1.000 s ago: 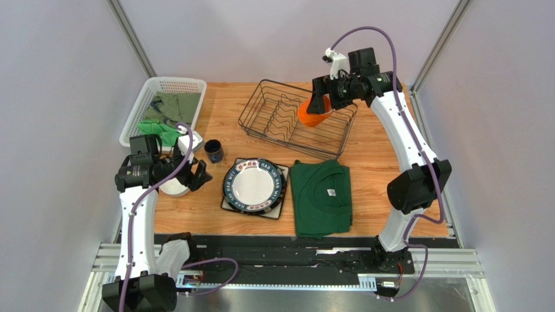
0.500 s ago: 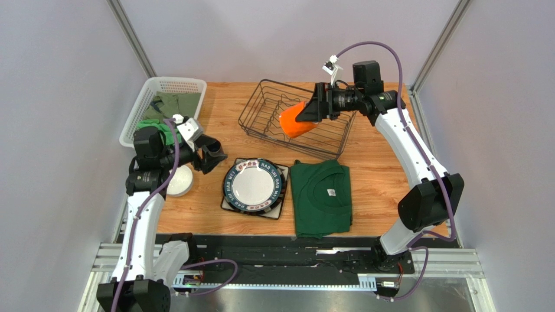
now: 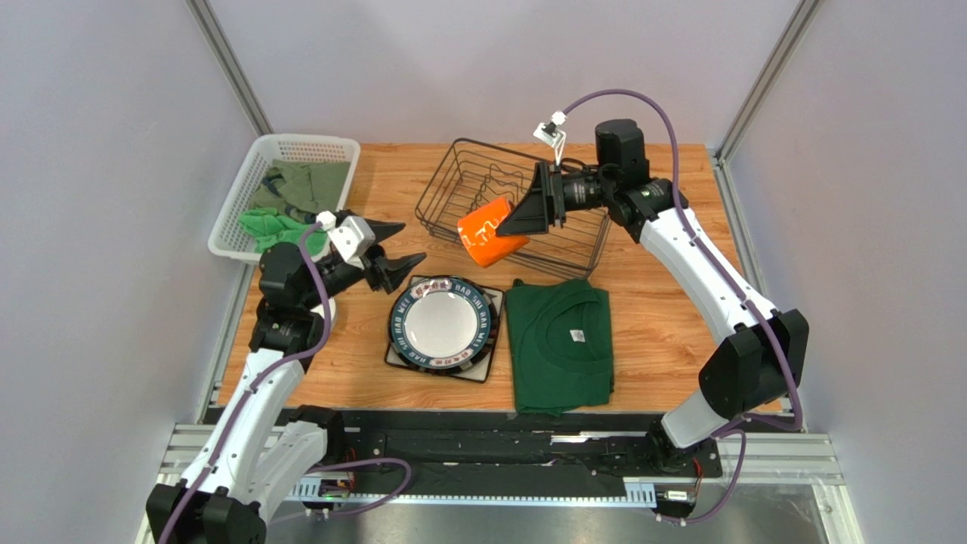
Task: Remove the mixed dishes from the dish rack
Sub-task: Place the cup at the center of the board.
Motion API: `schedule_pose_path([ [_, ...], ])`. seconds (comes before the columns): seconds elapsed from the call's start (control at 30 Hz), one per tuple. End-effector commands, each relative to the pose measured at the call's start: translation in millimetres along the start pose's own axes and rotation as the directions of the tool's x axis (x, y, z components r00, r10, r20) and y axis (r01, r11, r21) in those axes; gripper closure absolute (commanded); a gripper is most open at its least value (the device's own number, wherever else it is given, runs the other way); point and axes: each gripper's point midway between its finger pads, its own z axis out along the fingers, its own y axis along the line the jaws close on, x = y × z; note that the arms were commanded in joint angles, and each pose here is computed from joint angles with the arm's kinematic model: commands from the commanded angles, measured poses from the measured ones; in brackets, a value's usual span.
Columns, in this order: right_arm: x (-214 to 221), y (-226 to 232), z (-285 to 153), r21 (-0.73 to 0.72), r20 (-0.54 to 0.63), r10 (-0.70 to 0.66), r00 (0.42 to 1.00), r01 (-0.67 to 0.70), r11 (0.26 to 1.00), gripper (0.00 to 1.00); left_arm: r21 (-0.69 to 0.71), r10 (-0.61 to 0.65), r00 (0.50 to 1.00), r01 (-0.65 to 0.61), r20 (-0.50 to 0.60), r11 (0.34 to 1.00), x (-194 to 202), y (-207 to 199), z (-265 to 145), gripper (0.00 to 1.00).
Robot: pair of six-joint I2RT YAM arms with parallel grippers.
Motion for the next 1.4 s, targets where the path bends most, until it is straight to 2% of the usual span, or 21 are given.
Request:
schedule_pose_path([
  [0.0, 1.7, 47.8, 3.8, -0.164, -0.019, -0.118, 0.993, 0.113, 0.980, 0.42, -0.044, 0.099, 0.985, -0.094, 0.138, 0.995, -37.2, 1.9, 10.1, 0.28],
  [0.33, 15.1, 52.6, 14.8, -0.218, -0.067, -0.119, 0.991, 0.102, 0.970, 0.42, 0.011, 0.152, 0.964, -0.159, 0.220, 0.987, -40.2, -19.7, 26.7, 0.27],
  [0.8, 25.7, 56.5, 21.3, -0.249, -0.102, -0.127, 0.987, 0.099, 0.963, 0.42, 0.135, 0.163, 0.949, -0.205, 0.270, 0.969, -40.5, -48.9, 36.2, 0.26],
  [0.9, 27.5, 57.1, 22.9, -0.255, -0.108, -0.133, 0.985, 0.102, 0.961, 0.42, 0.135, 0.165, 0.947, -0.208, 0.275, 0.969, -42.7, -51.5, 40.2, 0.29],
  [1.1, 34.3, 59.6, 27.4, -0.269, -0.131, -0.139, 0.982, 0.100, 0.958, 0.42, 0.138, 0.159, 0.947, -0.203, 0.281, 0.969, -44.3, -56.6, 49.3, 0.40],
  [1.2, 35.9, 59.9, 27.9, -0.273, -0.136, -0.143, 0.980, 0.102, 0.956, 0.42, 0.139, 0.163, 0.944, -0.209, 0.287, 0.968, -46.0, -59.2, 51.0, 0.54],
  [1.23, 36.5, 59.1, 28.2, -0.275, -0.137, -0.144, 0.980, 0.102, 0.956, 0.42, 0.141, 0.160, 0.944, -0.207, 0.288, 0.968, -45.9, -60.2, 50.9, 0.62],
  [1.37, 38.0, 58.5, 30.1, -0.279, -0.144, -0.142, 0.979, 0.097, 0.955, 0.42, 0.146, 0.147, 0.947, -0.194, 0.286, 0.970, -45.9, -61.2, 50.9, 0.75],
])
